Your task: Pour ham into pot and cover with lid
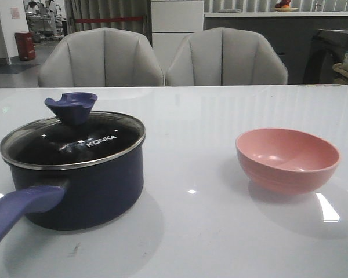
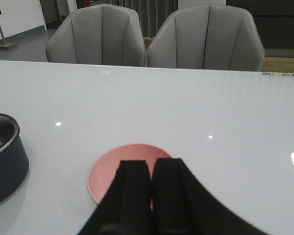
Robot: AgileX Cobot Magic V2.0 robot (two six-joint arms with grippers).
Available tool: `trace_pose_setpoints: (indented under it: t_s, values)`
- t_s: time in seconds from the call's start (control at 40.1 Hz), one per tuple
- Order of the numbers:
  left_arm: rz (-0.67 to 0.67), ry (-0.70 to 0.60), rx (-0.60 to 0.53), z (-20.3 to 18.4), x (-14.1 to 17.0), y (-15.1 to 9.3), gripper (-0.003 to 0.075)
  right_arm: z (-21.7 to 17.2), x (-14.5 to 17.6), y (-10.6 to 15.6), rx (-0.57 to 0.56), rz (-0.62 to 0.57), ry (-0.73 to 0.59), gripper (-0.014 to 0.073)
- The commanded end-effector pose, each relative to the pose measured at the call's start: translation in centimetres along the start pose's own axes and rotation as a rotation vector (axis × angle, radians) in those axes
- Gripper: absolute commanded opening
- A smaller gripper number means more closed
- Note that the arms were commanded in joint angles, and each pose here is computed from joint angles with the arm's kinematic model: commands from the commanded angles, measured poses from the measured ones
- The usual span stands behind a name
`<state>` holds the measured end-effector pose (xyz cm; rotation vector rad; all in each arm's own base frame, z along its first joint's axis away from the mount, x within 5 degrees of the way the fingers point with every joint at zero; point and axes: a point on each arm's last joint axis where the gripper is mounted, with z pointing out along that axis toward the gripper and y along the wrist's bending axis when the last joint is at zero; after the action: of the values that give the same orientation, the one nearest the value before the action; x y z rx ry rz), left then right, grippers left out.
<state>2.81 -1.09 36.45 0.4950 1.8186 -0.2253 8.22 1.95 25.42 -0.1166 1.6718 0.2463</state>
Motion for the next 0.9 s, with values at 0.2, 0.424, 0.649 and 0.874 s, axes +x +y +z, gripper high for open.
trace_pose_setpoints:
  t_s: [0.2, 0.424, 0.649, 0.874]
  values:
    - [-0.016, -0.356, -0.008, -0.4, 3.4, -0.5, 0.0113, -0.1, -1.6, 0.1, -0.006, -0.016, -0.098, 0.0161]
    - [-0.021, -0.372, -0.004, 0.6, 4.5, -0.6, 0.0113, -0.1, -1.6, 0.1, -0.006, -0.016, -0.098, 0.0161]
    - [-0.02, -0.328, 0.0, 1.6, 5.5, -0.8, 0.0113, -0.1, -1.6, 0.1, -0.006, -0.016, -0.098, 0.0161]
    - [-0.019, -0.291, 0.003, 2.2, 6.3, -0.9, 0.0113, -0.1, -1.6, 0.1, -0.006, -0.016, -0.098, 0.0161]
